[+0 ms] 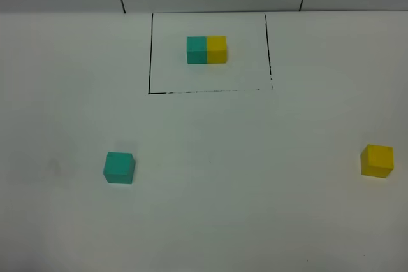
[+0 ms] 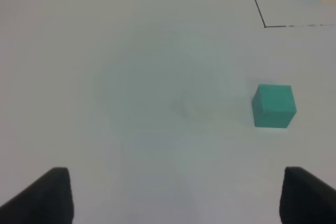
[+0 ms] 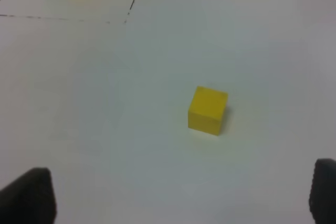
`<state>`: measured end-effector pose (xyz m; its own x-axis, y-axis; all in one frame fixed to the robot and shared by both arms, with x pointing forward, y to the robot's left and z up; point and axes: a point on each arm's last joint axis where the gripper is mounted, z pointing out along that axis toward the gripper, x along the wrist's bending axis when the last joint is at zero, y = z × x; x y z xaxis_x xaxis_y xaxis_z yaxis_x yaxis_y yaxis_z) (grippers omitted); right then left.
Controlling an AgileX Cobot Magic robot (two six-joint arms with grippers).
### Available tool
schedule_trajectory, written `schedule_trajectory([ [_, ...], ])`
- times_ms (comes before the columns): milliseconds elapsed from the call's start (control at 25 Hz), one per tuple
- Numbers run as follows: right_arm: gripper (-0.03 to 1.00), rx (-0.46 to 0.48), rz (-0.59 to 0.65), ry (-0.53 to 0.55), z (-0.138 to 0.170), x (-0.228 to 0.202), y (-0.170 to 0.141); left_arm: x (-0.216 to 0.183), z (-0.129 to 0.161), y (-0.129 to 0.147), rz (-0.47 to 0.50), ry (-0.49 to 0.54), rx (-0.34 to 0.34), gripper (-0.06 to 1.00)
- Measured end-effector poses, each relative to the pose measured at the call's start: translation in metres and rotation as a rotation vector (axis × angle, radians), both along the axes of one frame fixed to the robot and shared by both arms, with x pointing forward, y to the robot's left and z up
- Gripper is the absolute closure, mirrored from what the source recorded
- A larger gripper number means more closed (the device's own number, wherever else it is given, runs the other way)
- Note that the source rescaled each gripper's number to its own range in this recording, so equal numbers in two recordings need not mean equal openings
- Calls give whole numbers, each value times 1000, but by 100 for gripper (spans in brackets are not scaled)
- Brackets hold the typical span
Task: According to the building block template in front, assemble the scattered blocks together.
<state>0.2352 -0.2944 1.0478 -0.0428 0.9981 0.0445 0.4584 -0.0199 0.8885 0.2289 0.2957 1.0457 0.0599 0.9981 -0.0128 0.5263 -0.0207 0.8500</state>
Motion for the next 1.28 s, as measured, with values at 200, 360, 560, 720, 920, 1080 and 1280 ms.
schedule_trajectory([
  [200,1,0,0,0,0,0,0,0,0,0,0,0,0,23],
  [360,4,5,-2,0,0,0,0,0,0,0,0,0,0,23],
  [560,5,0,0,0,0,0,0,0,0,0,0,0,0,23],
  [720,6,0,0,0,0,0,0,0,0,0,0,0,0,23],
  [920,8,0,0,0,0,0,0,0,0,0,0,0,0,23],
  [1080,9,0,0,0,0,0,0,0,0,0,0,0,0,23],
  [1280,11,0,0,0,0,0,0,0,0,0,0,0,0,23],
])
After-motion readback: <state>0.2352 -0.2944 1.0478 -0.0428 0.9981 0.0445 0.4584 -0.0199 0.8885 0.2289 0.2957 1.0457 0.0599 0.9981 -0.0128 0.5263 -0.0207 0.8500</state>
